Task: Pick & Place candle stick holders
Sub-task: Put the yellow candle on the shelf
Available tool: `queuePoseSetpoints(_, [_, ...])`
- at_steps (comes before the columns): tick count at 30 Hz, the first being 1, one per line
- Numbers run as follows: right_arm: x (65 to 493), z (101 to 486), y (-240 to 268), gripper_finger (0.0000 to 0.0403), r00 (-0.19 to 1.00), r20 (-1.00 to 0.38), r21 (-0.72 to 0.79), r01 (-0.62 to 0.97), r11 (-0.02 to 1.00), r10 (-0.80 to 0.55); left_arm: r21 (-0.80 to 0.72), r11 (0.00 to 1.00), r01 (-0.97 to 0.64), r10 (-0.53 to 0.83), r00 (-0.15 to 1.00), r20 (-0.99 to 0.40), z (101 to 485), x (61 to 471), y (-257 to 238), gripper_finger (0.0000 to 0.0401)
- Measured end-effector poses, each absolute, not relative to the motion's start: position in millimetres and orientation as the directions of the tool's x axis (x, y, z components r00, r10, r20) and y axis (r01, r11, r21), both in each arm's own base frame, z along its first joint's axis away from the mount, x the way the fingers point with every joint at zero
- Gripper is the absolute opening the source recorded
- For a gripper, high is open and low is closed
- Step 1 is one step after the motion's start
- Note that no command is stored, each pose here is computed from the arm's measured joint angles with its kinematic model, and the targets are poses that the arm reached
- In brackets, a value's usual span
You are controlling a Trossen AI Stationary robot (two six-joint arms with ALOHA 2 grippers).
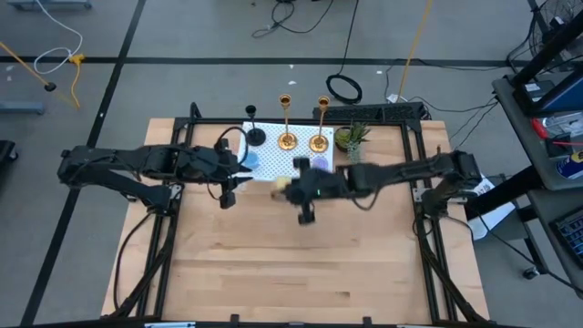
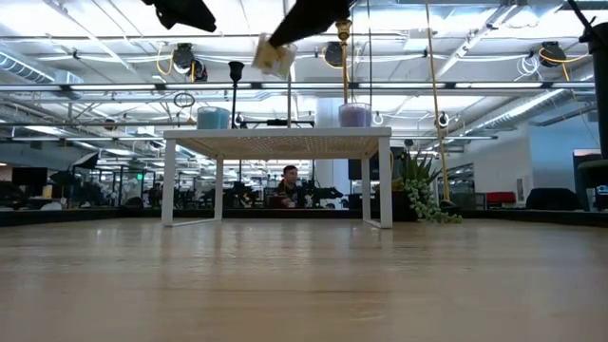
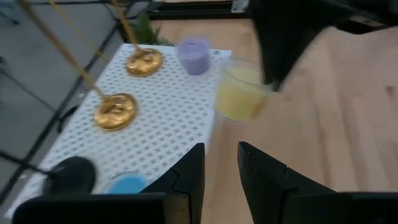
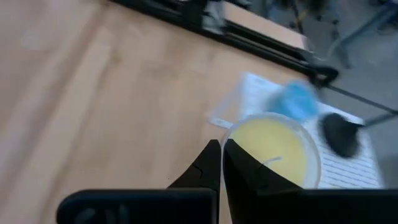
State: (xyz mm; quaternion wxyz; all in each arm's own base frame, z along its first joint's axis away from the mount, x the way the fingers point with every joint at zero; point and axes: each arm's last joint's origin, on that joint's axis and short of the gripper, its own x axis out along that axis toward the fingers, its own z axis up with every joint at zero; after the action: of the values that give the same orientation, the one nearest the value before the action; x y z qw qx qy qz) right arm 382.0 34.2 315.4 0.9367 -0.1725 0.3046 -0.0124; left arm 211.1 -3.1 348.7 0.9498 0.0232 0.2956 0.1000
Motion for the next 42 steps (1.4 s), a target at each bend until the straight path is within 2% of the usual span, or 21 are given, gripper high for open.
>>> queuePoseSetpoints(8, [381.5,314.1,-31.2,0.0000,0.774,-0.583,-0.327,0.053,0.943,-0.246,0.179,0.949,-0.259,0.315,0.792,-0.523,357.9,189.7,1.4,0.0102])
queuePoseSetpoints(13, [380.1,313.9,-49.2,0.0002,0.795,-0.592,-0.187,0.019,0.982,-0.128,0.188,0.946,-0.264,0.324,0.783,-0.531,358.3,184.6,1.9,0.0102])
queuePoseSetpoints(26, [388.5,285.2,-57.0,0.0003,0.720,-0.683,-0.218,-0.035,0.975,-0.127,0.206,0.945,-0.252,0.325,0.769,-0.550,356.0,184.4,1.9,0.0102])
queuePoseSetpoints(42, [388.3,286.4,-57.1,0.0004,0.730,-0.671,-0.239,-0.049,0.970,-0.128,0.206,0.945,-0.252,0.325,0.769,-0.551,355.9,184.5,1.9,0.0102])
